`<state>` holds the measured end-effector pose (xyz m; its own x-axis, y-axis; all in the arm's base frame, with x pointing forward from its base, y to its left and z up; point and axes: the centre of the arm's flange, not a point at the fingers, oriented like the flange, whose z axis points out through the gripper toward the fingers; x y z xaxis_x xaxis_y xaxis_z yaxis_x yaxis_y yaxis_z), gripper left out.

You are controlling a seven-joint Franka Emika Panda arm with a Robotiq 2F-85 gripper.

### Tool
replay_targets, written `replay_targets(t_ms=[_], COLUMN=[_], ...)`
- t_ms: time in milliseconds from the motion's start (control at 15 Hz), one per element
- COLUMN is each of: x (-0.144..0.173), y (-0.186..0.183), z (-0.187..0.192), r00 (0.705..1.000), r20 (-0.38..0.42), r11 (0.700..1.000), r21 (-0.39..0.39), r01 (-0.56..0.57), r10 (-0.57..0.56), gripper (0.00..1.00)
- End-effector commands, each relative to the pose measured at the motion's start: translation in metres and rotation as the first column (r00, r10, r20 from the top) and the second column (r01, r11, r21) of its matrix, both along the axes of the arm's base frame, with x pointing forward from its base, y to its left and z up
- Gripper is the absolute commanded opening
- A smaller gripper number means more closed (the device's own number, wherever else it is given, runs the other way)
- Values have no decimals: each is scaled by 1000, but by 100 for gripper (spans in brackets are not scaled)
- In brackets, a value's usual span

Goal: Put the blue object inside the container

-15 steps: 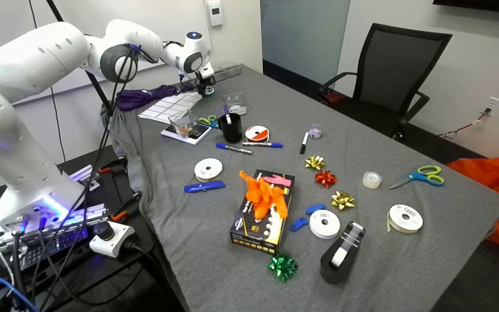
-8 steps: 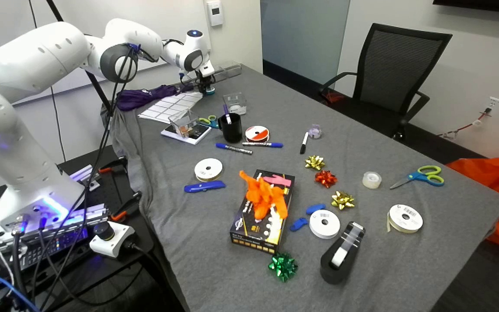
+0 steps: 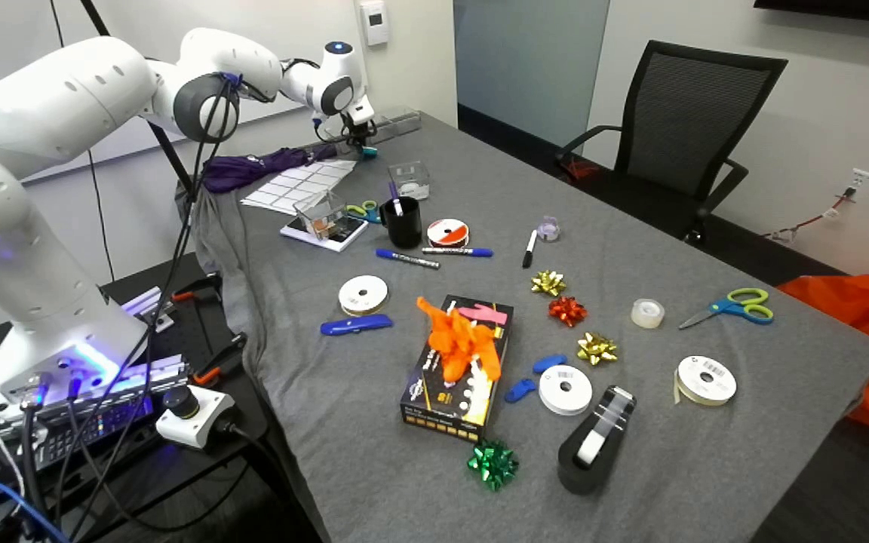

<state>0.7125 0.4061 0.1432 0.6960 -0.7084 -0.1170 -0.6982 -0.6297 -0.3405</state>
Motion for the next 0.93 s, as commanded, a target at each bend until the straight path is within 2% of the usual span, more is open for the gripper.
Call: replay_targets(t_ms=[0, 533, 867], x=[4, -9, -24], y=[0, -14, -36], z=[-8, 24, 59], r00=[1000, 1000, 999], r20=[-19, -10, -13], r11=[1000, 1000, 998], r21=[-11, 0, 45], r01=[-8, 7, -49], r10=[8, -7, 49], gripper=[6, 6, 6])
